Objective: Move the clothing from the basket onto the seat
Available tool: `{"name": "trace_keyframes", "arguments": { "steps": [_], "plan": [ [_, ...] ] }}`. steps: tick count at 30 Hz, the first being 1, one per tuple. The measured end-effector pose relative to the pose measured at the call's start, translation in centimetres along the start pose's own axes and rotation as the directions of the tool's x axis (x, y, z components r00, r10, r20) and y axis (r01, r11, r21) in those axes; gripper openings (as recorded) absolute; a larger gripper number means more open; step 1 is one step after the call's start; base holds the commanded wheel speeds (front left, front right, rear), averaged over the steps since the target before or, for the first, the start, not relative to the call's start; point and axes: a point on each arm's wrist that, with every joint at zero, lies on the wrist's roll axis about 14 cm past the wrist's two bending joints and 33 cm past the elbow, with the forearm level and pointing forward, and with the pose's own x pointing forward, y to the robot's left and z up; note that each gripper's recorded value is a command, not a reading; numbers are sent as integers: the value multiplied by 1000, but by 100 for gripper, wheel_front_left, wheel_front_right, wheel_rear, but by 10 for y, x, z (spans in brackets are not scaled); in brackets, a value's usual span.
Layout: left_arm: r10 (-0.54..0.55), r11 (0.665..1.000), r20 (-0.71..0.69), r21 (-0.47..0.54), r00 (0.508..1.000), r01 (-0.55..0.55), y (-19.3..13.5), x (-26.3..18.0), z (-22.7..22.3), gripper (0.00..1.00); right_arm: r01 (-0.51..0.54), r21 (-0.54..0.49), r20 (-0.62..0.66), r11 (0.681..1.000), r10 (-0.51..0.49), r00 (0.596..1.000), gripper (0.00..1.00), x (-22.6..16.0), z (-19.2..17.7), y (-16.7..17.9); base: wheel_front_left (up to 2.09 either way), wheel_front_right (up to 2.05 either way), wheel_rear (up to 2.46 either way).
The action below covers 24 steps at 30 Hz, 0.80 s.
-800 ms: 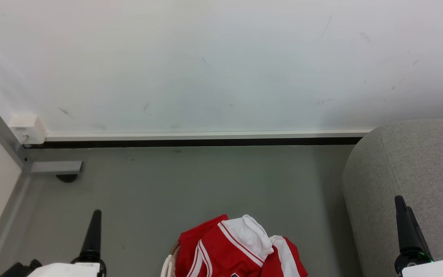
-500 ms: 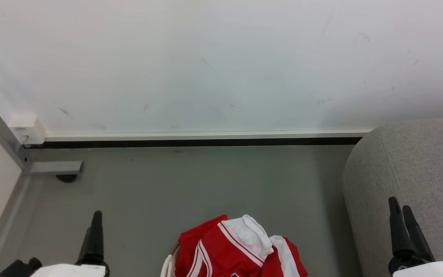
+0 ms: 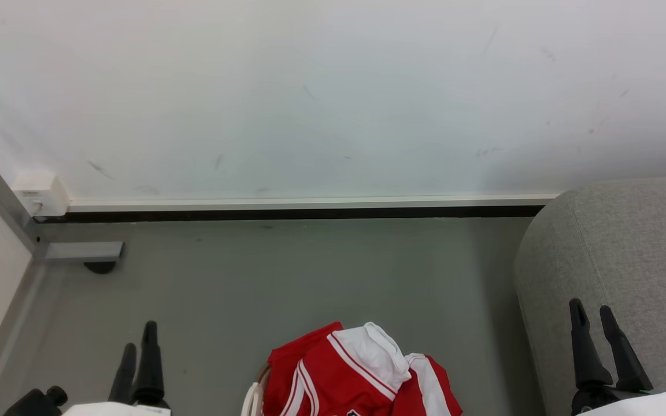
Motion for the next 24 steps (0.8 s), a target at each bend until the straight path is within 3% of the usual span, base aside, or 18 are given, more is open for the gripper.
{"name": "trace_keyframes", "arguments": {
  "steps": [24],
  "plan": [
    [-39,963,28,268,999,30,-3,-3,0,100,-31,-267,-29,963,24,999,100,1,-9,4,0,0,0]
  ]
}}
